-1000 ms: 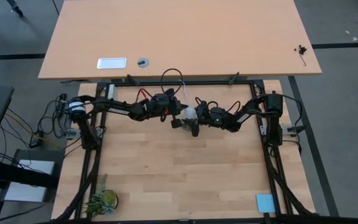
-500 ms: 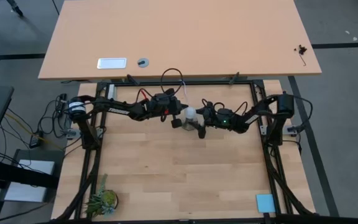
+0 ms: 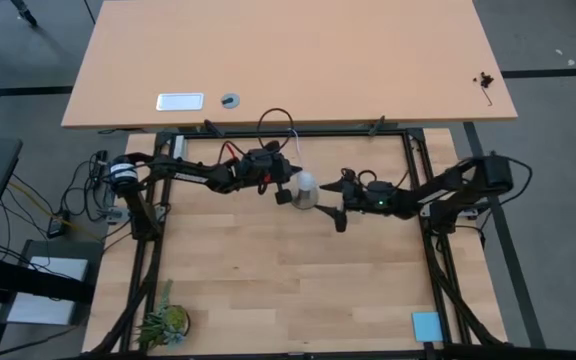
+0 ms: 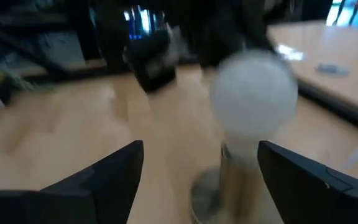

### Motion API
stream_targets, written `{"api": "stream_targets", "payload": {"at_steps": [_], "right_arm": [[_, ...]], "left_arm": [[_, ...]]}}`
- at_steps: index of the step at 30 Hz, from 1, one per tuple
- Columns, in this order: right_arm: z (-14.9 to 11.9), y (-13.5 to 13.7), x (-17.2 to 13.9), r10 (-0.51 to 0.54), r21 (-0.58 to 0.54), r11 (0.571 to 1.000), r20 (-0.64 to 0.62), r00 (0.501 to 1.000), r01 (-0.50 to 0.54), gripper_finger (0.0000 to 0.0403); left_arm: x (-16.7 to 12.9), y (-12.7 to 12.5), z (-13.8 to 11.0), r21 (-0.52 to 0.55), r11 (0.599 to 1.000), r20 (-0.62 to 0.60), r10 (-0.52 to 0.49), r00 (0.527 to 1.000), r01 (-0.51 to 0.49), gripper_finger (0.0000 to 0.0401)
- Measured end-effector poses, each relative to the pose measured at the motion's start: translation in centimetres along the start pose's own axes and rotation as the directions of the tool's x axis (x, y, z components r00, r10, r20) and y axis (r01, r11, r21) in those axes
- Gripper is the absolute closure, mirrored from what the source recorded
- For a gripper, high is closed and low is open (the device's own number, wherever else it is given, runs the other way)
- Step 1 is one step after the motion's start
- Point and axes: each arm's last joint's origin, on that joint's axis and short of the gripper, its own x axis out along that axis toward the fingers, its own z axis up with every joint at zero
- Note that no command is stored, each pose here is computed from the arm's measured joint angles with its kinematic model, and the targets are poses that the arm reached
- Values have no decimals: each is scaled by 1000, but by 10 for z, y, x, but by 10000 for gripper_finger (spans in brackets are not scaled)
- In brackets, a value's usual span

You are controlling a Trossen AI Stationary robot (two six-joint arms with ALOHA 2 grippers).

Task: Screw lightbulb
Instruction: Insert the white lightbulb into the gold lamp

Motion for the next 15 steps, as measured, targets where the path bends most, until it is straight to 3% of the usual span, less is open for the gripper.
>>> {"api": "stream_targets", "payload": {"at_steps": [7,15], "right_arm": [[55,6,0,-4,57,998,184,983,-6,161],[90,10,44,-167,-61,985,-66,984,163,333]], "left_arm": [[0,0,0,0,1000,-4,-1,1000,1,400],[0,1,-1,-2,1000,-3,2,1000,-2,400]]}}
